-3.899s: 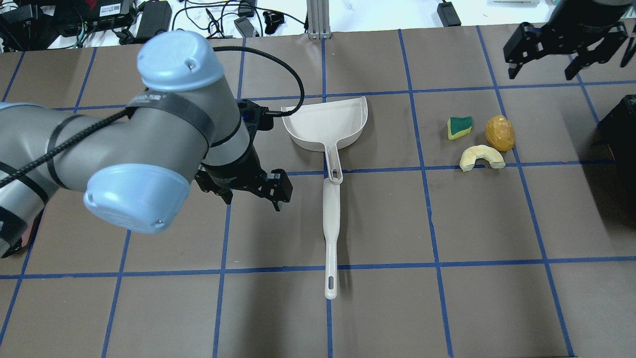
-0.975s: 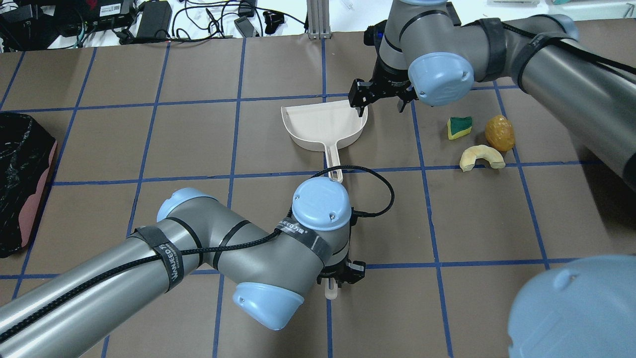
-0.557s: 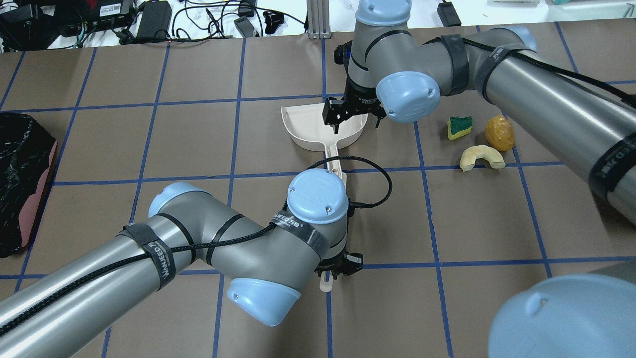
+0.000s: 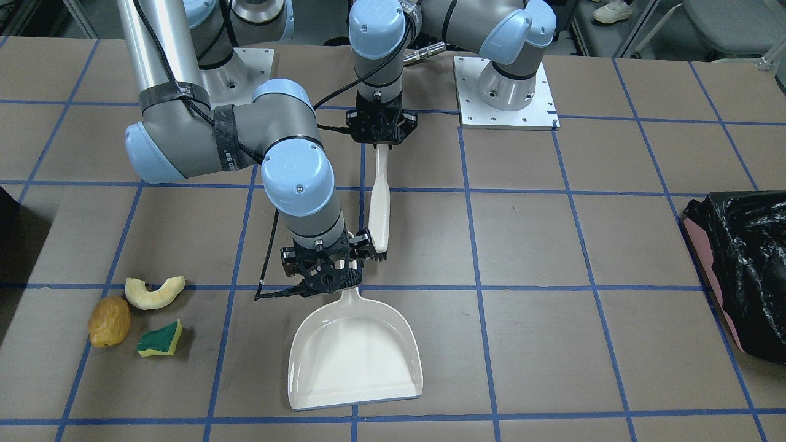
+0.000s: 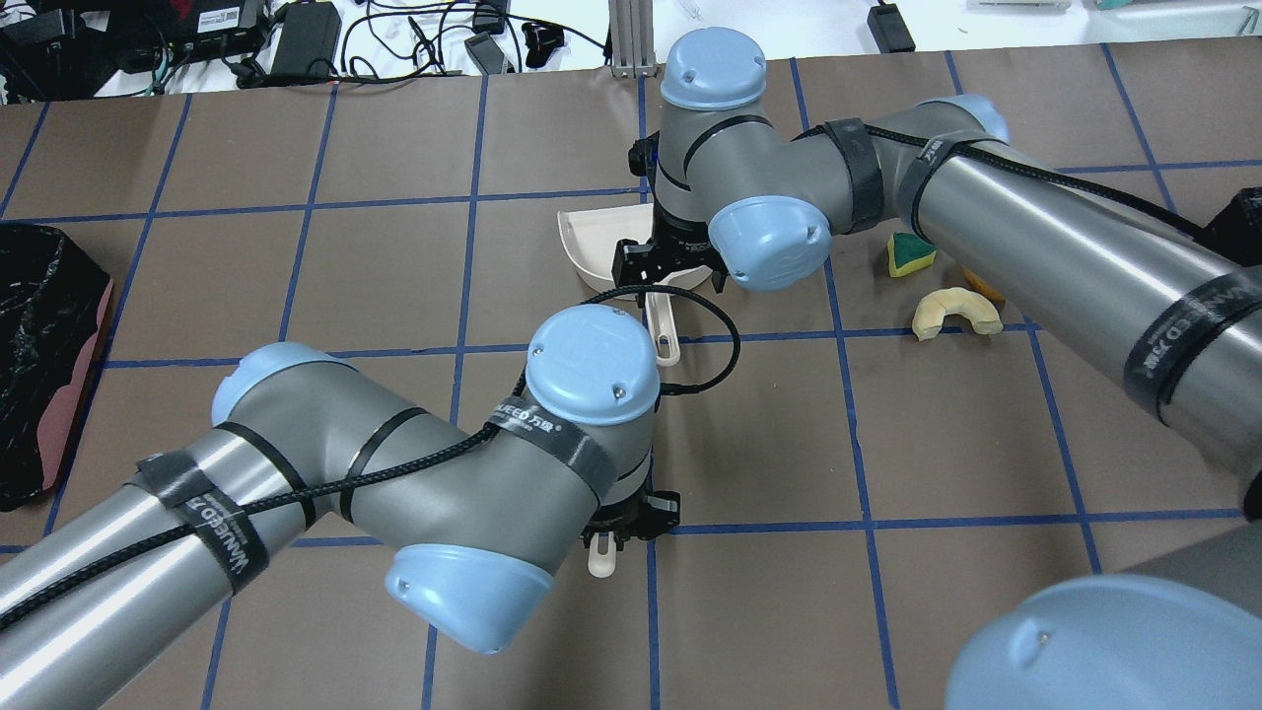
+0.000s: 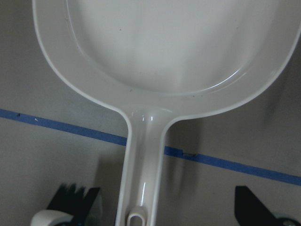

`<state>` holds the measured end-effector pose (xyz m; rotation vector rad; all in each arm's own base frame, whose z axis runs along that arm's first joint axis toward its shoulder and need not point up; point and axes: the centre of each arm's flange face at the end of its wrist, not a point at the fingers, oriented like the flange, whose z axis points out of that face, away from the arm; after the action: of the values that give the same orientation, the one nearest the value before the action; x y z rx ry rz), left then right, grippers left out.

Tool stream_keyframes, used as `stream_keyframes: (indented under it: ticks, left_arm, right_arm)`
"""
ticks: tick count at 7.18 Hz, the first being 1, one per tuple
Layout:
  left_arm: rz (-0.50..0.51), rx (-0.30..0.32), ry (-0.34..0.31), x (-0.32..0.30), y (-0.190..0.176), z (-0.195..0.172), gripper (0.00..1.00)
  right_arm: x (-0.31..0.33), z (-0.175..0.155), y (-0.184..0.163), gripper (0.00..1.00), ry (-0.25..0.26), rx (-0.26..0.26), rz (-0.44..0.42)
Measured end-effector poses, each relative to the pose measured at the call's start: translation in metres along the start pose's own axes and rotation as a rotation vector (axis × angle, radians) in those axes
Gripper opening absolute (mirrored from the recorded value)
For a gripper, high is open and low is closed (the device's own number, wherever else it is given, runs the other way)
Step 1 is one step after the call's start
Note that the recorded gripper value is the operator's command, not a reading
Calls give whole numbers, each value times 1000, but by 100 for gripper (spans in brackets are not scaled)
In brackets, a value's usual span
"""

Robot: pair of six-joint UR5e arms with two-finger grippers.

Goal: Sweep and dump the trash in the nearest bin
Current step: 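Pull the brush off the dustpan with the left gripper while the right lifts the dustpan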

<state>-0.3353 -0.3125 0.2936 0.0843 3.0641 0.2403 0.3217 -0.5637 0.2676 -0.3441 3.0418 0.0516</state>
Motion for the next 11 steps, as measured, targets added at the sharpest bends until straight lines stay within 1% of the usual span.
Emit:
stream_keyframes:
  ticks: [3,4,5,6,7,8,9,10,11]
  left_arm:
    - [-5,-39,-32,-37,16,-32,0]
    - [4,-49,-43,-56,17,-41,0]
    - [6,-49,-42,-77,11,-50,0]
    - [4,-49,-31,-102,-1,-62,0]
    - [1,-47,-13,-135,-21,-79,0]
    - [-9,-34,6,-176,-44,-99,0]
    - [-30,-23,6,-220,-63,-113,0]
    - [-45,-25,-7,-258,-74,-117,0]
    - [-39,-33,-10,-284,-83,-114,0]
  right_arm:
    - [-17,19,15,96,12,-36,-29]
    - [-17,27,20,86,14,-44,-32]
    - [-16,32,23,83,13,-45,-33]
    - [-17,33,23,74,9,-33,-37]
    - [-17,33,21,73,5,-15,-44]
    - [-17,33,20,66,5,-6,-48]
    - [-17,36,19,61,6,-6,-46]
    - [-17,37,19,53,2,-8,-38]
    - [-18,37,19,55,1,-7,-33]
